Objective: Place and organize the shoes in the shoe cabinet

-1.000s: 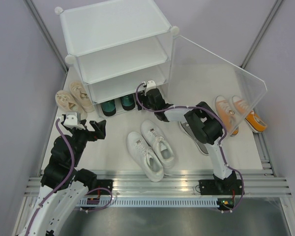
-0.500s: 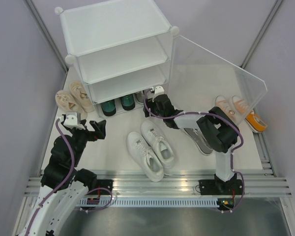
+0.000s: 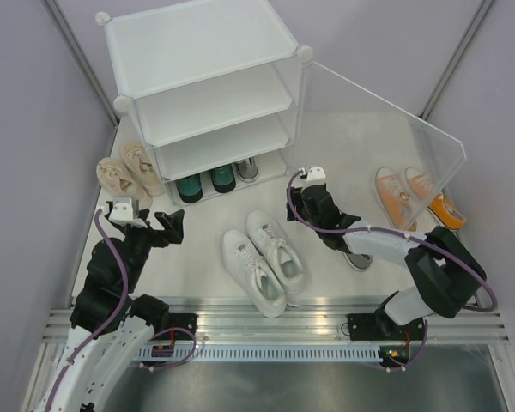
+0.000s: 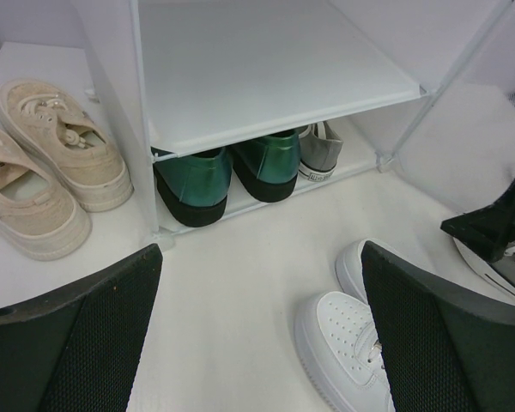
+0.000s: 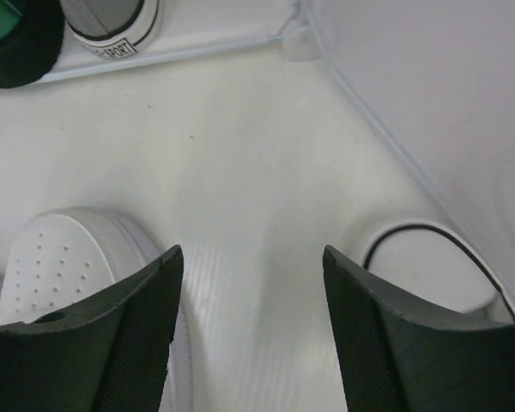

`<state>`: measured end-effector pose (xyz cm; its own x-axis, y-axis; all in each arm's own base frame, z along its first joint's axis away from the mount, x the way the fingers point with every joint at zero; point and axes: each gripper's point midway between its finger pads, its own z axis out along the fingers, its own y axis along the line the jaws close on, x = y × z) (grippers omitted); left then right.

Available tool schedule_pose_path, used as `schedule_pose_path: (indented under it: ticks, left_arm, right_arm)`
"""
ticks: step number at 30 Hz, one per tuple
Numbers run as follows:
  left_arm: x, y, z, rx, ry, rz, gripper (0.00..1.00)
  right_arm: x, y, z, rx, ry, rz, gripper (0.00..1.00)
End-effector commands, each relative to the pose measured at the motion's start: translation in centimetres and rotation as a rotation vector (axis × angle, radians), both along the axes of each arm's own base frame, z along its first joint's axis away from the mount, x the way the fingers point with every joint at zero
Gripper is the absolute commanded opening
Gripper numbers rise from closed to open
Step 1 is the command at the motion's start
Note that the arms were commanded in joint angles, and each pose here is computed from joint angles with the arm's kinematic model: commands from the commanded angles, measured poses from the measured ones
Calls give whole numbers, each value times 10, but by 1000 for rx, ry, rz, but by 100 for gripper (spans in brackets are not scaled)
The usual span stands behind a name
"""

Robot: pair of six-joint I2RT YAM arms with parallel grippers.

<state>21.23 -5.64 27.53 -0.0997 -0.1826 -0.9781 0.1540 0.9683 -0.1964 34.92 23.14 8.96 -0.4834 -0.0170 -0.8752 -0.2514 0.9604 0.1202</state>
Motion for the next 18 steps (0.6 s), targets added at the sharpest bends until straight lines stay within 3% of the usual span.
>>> schedule_pose_path:
  ticks: [1, 6, 18]
  left_arm:
    - [1, 2, 7, 31, -38, -1, 100]
    - [1, 0, 7, 30, -38, -8, 100]
    - [1, -1, 4, 33, -30, -15, 100]
  right_arm:
    - [-17, -30, 8, -16, 6, -103, 69]
    - [-44, -67, 15, -37, 3, -198, 64]
    - [-73, -125, 18, -99, 17, -407, 63]
